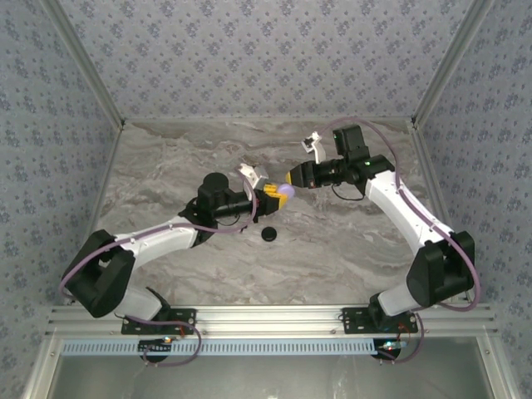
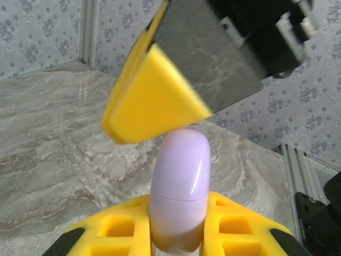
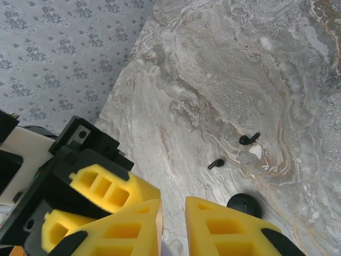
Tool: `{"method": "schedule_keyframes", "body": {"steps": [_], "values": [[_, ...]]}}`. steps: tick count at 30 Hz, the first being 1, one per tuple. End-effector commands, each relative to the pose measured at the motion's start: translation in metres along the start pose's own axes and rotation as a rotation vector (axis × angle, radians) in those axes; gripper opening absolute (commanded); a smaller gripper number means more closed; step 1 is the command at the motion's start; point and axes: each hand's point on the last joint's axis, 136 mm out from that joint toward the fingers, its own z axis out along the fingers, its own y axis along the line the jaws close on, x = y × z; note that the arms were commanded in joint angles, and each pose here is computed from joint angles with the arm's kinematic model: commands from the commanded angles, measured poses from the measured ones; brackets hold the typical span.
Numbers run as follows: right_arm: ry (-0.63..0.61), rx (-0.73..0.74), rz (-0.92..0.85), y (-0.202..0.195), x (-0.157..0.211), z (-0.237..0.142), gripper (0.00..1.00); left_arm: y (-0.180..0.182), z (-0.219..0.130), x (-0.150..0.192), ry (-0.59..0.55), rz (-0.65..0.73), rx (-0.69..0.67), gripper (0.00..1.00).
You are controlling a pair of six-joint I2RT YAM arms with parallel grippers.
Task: Insert wireless bluetooth earbuds into charging case
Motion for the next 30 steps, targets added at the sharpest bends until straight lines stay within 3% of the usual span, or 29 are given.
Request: {"method": "schedule_keyframes", "body": {"steps": [1, 7, 12, 20, 30], "values": [[0.005, 0.077, -0.008, -0.007, 0.006, -0.004, 0.20, 0.013, 0.003, -0.014, -0.028, -0.020, -0.065, 0.19], [-0.061, 0.391, 0.019, -0.051, 0.000, -0.028, 0.23, 0.052, 0.006, -0.009, 0.002, -0.153, -0.216, 0.19], [-0.086, 0.504, 0.041, -0.068, 0.006, -0.045, 0.23, 0.104, 0.008, 0.007, 0.075, -0.349, -0.355, 0.19], [-0.084, 0.536, 0.058, -0.073, 0.017, -0.054, 0.24, 0.160, 0.030, 0.045, 0.332, -0.547, -0.490, 0.19], [-0.049, 0.536, 0.097, -0.080, 0.036, -0.051, 0.25, 0.214, 0.068, 0.073, 0.449, -0.665, -0.507, 0.19]]}}
